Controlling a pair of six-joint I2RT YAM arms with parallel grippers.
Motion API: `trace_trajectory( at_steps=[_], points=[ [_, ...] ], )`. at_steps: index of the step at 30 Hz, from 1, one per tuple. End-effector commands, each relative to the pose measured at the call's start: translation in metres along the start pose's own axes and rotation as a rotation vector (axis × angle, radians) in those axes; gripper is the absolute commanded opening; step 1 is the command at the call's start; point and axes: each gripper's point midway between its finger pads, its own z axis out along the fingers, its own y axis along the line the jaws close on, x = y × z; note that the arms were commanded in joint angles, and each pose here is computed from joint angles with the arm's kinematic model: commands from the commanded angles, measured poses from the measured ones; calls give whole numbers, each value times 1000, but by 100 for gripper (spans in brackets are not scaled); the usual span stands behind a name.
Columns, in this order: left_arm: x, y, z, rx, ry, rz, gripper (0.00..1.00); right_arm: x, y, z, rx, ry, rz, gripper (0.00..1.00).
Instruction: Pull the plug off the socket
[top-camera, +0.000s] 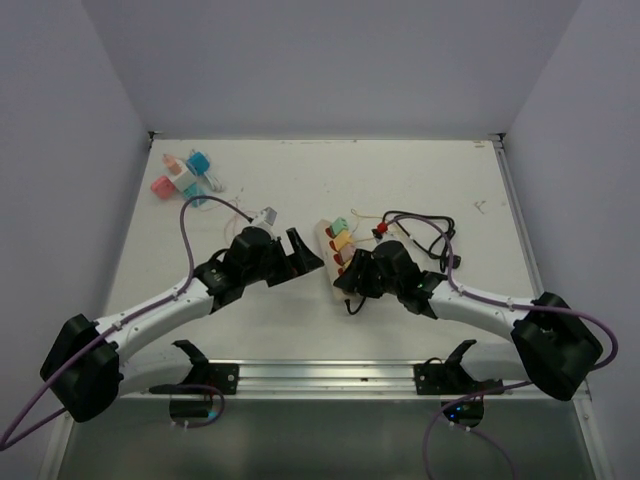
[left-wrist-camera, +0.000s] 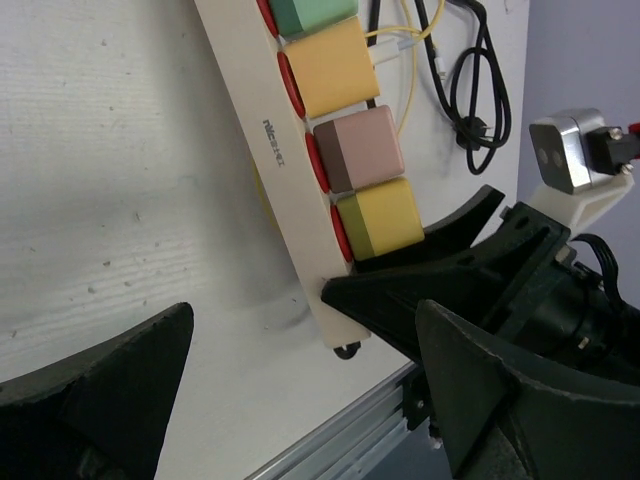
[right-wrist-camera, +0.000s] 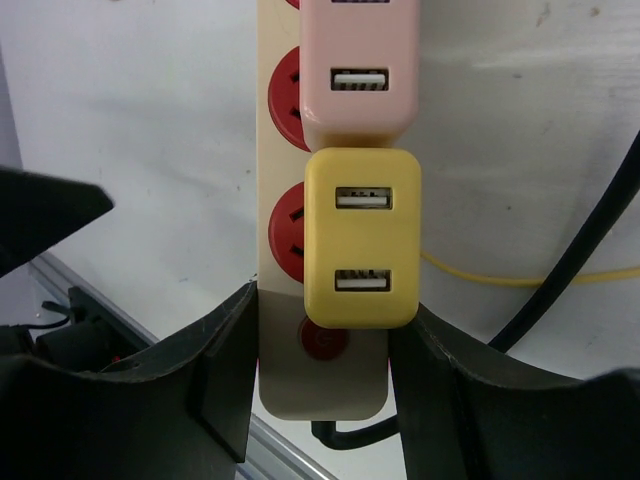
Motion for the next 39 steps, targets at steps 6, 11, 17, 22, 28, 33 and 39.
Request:
trace_trajectory(
  at_steps=[6, 11, 17, 22, 28, 33, 39],
  points=[
    [-26, -18, 26, 16, -99, -55, 96, 0, 63, -17, -302, -9, -42, 0],
    [-14, -1, 37, -31, -69, -117, 94, 6, 63, -15, -305, 3, -50, 0],
    [-6, 17, 40, -76, -75, -167, 89, 15, 63, -8, -305, 29, -57, 0],
    [4, 28, 45, -95, -54, -196, 84, 30, 60, 1, -284, 61, -80, 0],
    [18, 44, 46, -140, -30, -218, 76, 38, 62, 7, -258, 65, -116, 0],
    [25, 54, 46, -163, -22, -228, 69, 43, 63, 10, -251, 73, -117, 0],
    [31, 58, 45, -151, -22, -229, 62, 42, 66, 12, -255, 72, -96, 0]
  ],
)
